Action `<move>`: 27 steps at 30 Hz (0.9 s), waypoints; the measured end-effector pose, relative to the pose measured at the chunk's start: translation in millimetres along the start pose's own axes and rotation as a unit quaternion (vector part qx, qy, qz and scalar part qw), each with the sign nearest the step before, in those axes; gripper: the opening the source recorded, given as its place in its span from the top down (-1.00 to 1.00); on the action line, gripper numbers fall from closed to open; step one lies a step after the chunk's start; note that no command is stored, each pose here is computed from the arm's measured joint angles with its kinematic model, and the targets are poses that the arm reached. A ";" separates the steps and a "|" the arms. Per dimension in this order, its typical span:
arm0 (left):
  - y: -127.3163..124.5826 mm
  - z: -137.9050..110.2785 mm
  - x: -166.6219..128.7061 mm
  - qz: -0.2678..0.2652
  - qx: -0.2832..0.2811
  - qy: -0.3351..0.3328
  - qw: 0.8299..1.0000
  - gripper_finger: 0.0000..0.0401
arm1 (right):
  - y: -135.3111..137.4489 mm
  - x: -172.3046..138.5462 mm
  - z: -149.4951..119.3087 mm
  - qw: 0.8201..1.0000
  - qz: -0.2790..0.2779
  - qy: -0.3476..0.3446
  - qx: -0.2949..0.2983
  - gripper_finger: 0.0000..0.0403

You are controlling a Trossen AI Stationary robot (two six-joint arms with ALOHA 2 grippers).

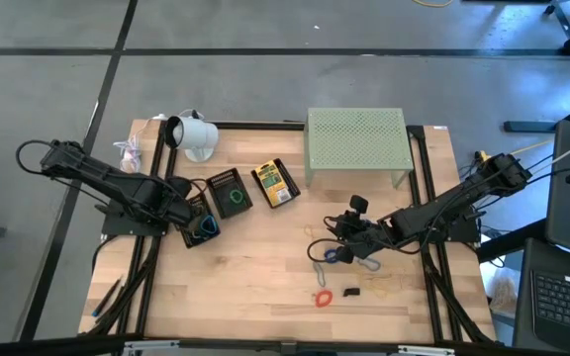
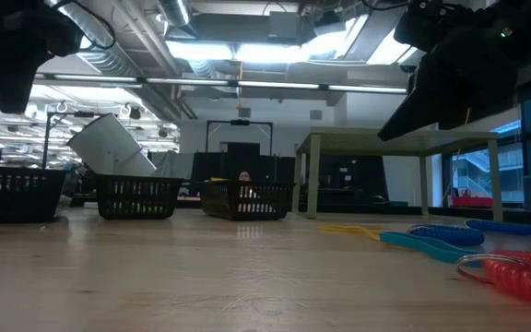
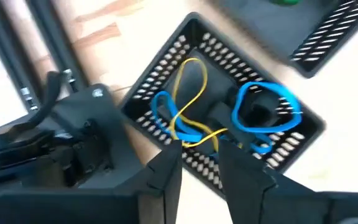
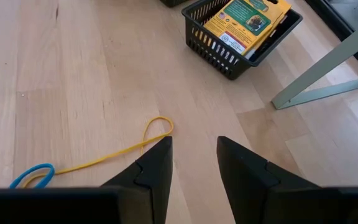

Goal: Pick & Place Office Desk Supplies
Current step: Put the blue spring keychain into the middle black basket

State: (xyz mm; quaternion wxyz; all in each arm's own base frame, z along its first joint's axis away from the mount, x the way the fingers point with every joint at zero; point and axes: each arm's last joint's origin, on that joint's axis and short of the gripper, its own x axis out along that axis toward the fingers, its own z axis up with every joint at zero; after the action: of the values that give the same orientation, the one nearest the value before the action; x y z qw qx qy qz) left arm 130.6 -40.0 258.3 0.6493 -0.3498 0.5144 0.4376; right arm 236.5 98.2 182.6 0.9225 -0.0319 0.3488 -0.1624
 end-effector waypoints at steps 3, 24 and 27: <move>-6.9 1.9 -0.3 -0.034 -0.006 -0.029 0.999 0.48 | 0.4 0.0 -0.2 1.000 0.007 0.003 0.011 0.35; -117.1 11.0 21.5 -0.178 0.203 -0.298 0.916 0.46 | 1.3 5.4 -33.8 0.993 0.080 0.071 0.044 0.35; -128.2 9.7 28.6 -0.183 0.215 -0.304 0.910 0.46 | 2.1 6.0 -35.9 0.992 0.097 0.075 0.043 0.35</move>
State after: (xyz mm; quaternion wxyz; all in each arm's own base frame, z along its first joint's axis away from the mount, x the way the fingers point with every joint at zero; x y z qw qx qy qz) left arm 255.6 -73.0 233.1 0.9023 -0.1400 0.3011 0.2751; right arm 217.8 100.2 151.4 0.9055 0.0542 0.4113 -0.0893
